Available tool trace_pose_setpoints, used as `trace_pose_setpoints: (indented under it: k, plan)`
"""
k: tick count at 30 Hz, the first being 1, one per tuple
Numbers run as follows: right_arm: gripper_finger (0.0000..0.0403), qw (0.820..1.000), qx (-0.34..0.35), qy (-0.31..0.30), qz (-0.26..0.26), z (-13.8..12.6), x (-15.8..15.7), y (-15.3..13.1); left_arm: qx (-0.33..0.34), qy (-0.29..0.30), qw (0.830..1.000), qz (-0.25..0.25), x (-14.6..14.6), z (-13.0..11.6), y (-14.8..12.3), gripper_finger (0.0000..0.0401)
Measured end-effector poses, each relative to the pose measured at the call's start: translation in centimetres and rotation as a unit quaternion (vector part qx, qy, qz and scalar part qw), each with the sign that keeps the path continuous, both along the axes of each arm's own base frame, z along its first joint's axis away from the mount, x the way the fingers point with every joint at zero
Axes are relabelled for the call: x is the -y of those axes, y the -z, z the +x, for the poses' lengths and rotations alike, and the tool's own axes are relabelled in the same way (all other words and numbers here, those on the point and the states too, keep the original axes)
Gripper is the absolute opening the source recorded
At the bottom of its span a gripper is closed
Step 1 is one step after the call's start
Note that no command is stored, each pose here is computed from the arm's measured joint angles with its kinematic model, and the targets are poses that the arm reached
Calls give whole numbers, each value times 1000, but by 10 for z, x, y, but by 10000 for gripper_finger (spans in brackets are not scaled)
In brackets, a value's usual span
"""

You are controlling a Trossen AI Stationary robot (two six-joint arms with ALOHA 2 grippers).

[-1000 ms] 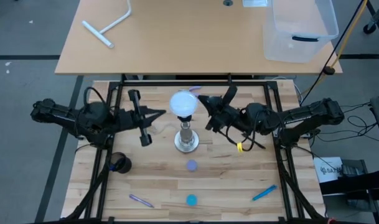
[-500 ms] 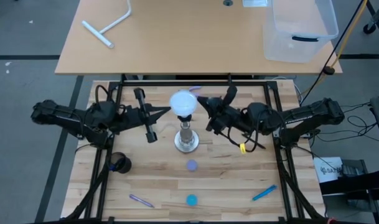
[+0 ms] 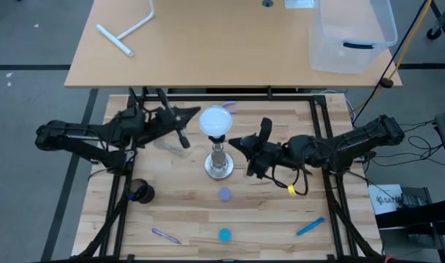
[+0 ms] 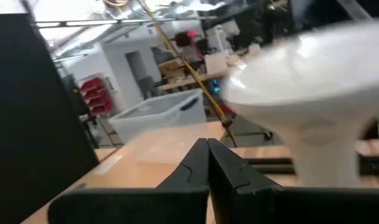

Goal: Screw lightbulb
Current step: Insert the lightbulb into the silver lamp socket

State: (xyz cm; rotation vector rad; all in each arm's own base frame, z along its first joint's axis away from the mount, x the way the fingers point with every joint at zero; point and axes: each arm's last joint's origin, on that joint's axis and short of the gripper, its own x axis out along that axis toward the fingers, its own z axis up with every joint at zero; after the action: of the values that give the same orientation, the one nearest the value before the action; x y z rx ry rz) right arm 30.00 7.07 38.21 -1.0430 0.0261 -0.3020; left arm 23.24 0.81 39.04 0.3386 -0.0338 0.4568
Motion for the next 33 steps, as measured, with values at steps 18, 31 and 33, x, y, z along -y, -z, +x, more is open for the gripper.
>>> trace_pose_setpoints:
  k: [18,31,33]
  plan:
    - [0,994,-7,111,12,15,49,8,40,95,990,92,49,-12,-17,0]
    - [0,993,51,102,-17,13,56,-5,14,87,992,88,50,4,-5,0]
    - [0,993,44,106,-17,14,56,-4,17,75,994,77,45,5,-5,0]
